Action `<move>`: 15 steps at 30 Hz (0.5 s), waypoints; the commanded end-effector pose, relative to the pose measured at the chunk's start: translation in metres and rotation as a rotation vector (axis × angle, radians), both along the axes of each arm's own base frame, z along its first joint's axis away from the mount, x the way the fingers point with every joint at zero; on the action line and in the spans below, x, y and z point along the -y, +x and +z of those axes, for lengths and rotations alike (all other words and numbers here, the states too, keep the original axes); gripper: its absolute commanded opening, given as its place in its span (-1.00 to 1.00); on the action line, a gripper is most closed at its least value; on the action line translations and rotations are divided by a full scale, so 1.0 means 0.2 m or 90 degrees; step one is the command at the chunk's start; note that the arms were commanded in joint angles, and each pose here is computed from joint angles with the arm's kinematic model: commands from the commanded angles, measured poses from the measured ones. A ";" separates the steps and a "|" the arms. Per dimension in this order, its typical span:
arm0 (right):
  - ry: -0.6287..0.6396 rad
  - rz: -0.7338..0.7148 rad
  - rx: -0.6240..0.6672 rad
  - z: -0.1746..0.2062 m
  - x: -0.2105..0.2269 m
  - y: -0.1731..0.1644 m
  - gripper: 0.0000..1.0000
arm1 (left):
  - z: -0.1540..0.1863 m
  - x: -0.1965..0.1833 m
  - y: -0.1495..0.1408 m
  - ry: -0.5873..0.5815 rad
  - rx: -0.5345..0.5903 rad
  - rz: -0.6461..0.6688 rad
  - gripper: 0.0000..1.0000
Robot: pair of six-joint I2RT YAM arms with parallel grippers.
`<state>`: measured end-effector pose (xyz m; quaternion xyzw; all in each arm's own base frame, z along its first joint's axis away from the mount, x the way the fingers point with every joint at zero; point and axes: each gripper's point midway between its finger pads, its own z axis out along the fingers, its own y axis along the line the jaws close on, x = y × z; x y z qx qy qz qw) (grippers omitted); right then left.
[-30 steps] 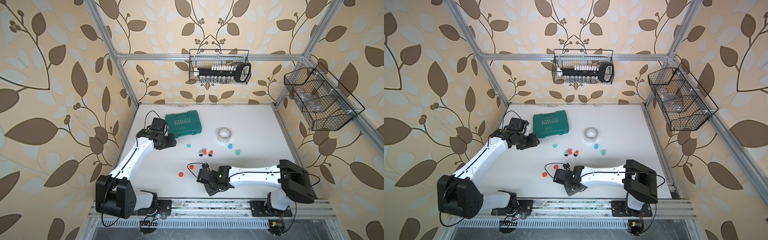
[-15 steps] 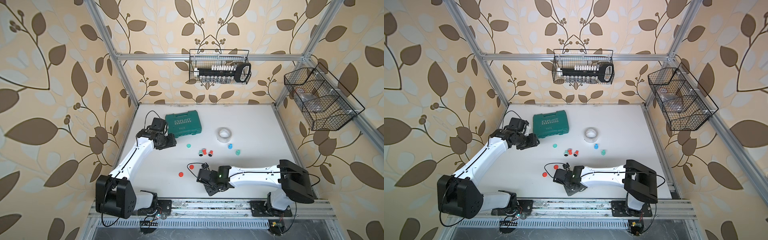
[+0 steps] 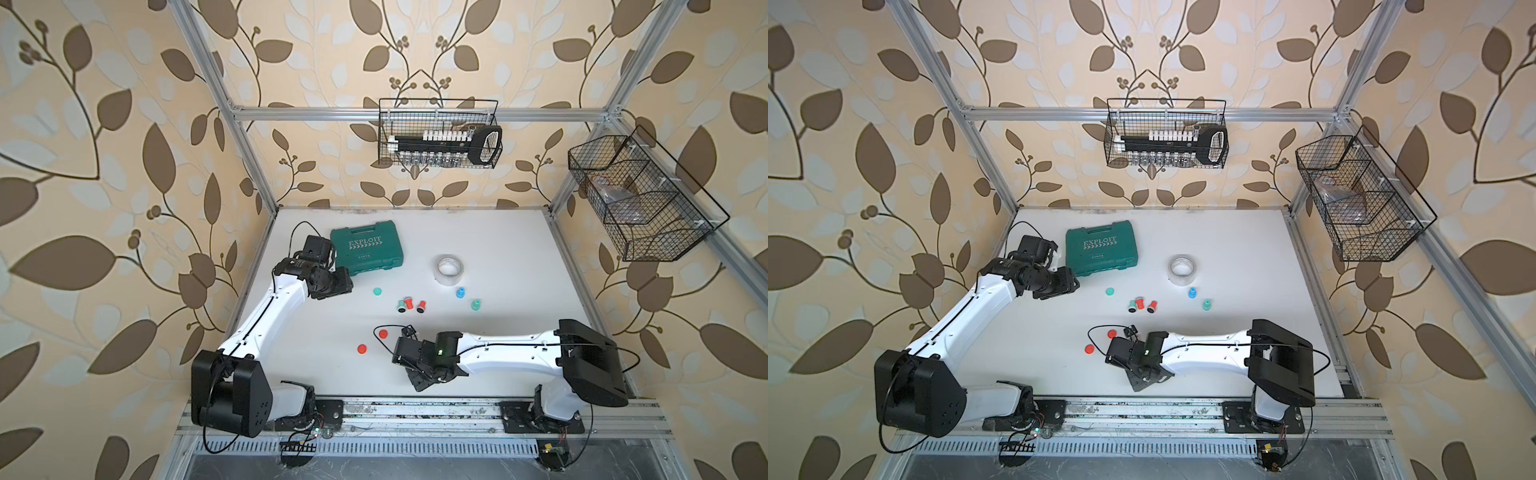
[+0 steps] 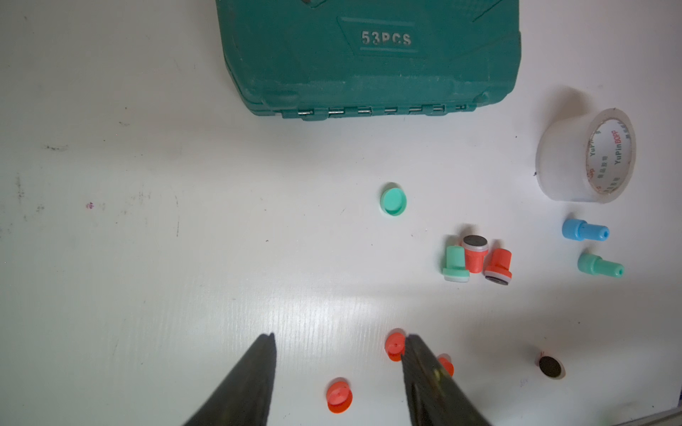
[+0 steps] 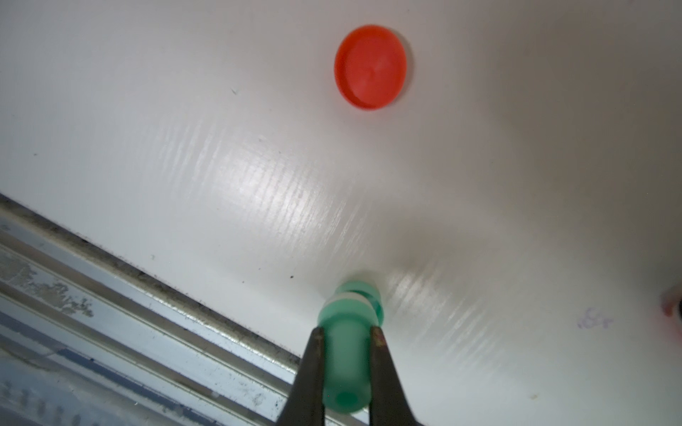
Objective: Close the stamp cap
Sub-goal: Close the cover of the stamp.
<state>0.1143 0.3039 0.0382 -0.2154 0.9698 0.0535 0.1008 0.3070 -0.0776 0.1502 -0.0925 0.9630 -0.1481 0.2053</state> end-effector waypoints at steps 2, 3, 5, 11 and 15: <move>-0.014 -0.007 -0.012 -0.05 0.02 -0.01 -1.00 | 0.04 0.00 0.02 -0.005 0.016 -0.009 0.16; -0.019 -0.008 -0.012 -0.06 0.02 -0.01 -1.00 | 0.04 -0.01 0.02 -0.004 0.016 -0.009 0.16; -0.027 -0.009 -0.010 -0.06 0.04 -0.01 -1.00 | 0.03 0.00 0.02 -0.005 0.015 -0.010 0.16; -0.020 -0.015 0.000 -0.02 0.05 0.00 -1.00 | 0.04 0.00 0.02 -0.006 0.015 -0.009 0.16; -0.009 -0.015 0.005 0.01 0.04 0.01 -1.00 | 0.03 0.00 0.02 -0.006 0.014 -0.008 0.16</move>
